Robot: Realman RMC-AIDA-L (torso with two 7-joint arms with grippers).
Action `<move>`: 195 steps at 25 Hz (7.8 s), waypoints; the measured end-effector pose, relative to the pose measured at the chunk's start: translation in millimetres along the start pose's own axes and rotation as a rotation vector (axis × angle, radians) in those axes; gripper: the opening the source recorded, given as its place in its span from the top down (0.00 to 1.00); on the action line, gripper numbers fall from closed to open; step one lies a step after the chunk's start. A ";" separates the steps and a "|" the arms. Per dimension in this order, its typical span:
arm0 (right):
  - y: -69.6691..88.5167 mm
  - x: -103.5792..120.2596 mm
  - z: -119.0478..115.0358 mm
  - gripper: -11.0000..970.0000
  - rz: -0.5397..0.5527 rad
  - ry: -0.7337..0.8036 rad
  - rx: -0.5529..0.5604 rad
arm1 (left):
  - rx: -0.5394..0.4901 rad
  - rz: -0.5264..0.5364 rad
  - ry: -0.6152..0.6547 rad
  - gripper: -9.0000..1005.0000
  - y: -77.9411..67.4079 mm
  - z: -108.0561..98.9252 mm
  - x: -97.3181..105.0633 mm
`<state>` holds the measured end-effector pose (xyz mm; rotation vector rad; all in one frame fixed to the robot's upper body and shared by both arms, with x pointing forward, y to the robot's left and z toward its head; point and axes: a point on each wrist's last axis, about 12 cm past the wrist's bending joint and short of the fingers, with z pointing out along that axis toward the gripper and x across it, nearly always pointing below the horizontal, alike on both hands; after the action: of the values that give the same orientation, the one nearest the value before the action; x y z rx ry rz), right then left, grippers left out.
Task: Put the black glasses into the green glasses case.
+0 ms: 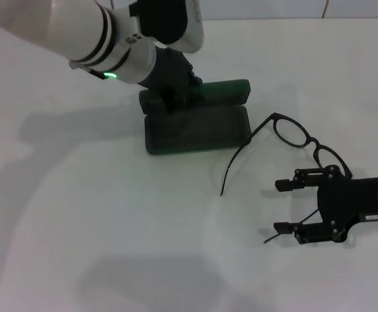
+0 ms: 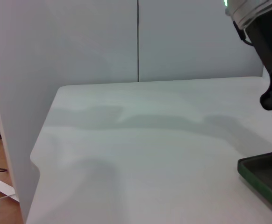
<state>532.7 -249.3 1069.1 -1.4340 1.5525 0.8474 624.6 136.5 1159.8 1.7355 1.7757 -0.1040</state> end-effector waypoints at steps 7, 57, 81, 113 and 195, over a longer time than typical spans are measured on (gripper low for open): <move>-0.5 0.2 0.0 0.28 -0.001 0.002 0.004 | 0.000 -0.018 -0.046 0.75 -1.9 -0.7 0.4; 1.9 5.5 -9.4 0.28 0.052 -0.022 0.053 | 0.016 -0.622 -0.605 0.21 -159.4 -95.5 205.4; -40.1 -31.3 -30.0 0.28 0.248 -0.030 0.208 | 0.030 -0.547 -0.616 0.12 -194.6 -93.8 207.3; -111.0 -135.9 35.6 0.35 0.629 0.848 0.314 | 0.066 -0.495 -0.600 0.12 -178.6 -85.6 199.0; -99.0 -123.1 -8.2 0.90 0.285 0.316 0.244 | 0.141 -0.623 -0.765 0.14 -146.5 -69.5 174.3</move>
<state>629.1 -216.0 1190.0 -1.2274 2.0591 0.5828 477.4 303.3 1074.9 0.9430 1.6404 -1.0252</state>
